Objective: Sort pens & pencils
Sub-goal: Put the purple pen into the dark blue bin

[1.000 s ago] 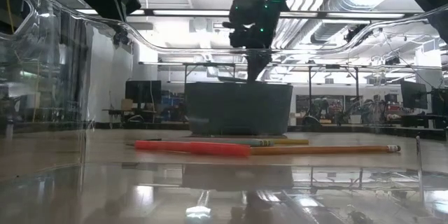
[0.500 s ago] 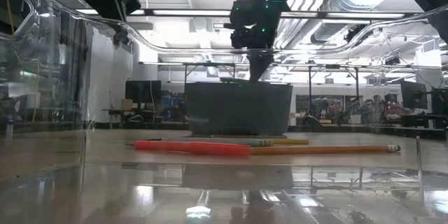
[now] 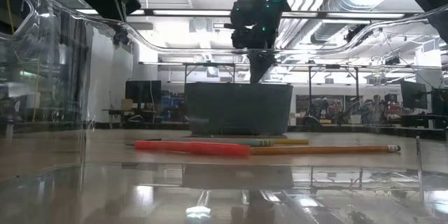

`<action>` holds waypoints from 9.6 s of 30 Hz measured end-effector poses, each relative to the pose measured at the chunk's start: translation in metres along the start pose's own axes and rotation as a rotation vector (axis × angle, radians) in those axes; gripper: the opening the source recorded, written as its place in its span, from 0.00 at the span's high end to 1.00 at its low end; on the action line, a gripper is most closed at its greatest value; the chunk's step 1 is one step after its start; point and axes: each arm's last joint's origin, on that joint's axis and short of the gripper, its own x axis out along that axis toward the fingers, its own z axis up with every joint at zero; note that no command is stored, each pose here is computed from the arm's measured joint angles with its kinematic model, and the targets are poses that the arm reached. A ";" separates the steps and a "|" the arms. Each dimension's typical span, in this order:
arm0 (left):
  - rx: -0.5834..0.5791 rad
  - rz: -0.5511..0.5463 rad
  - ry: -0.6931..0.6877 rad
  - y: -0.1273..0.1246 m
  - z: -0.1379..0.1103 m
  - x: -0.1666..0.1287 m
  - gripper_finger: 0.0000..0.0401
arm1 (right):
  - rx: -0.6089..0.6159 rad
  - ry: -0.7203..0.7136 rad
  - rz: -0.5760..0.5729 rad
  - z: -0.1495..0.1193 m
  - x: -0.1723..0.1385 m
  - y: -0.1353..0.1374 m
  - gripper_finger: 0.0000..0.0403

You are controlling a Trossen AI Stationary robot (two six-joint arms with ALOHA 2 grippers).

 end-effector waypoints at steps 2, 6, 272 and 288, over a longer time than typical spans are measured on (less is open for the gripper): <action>0.002 -0.003 0.000 0.000 0.000 0.000 0.94 | -0.021 -0.003 0.031 -0.001 -0.006 0.010 0.78; 0.008 -0.005 -0.003 0.000 0.000 0.000 0.94 | -0.078 -0.067 0.051 0.002 -0.022 0.034 0.78; -0.017 0.223 -0.041 0.196 0.110 0.074 0.94 | -0.028 -0.426 -0.103 -0.175 -0.256 0.148 0.87; -0.014 0.205 -0.031 0.197 0.108 0.076 0.82 | -0.008 -0.427 -0.099 -0.175 -0.256 0.148 0.87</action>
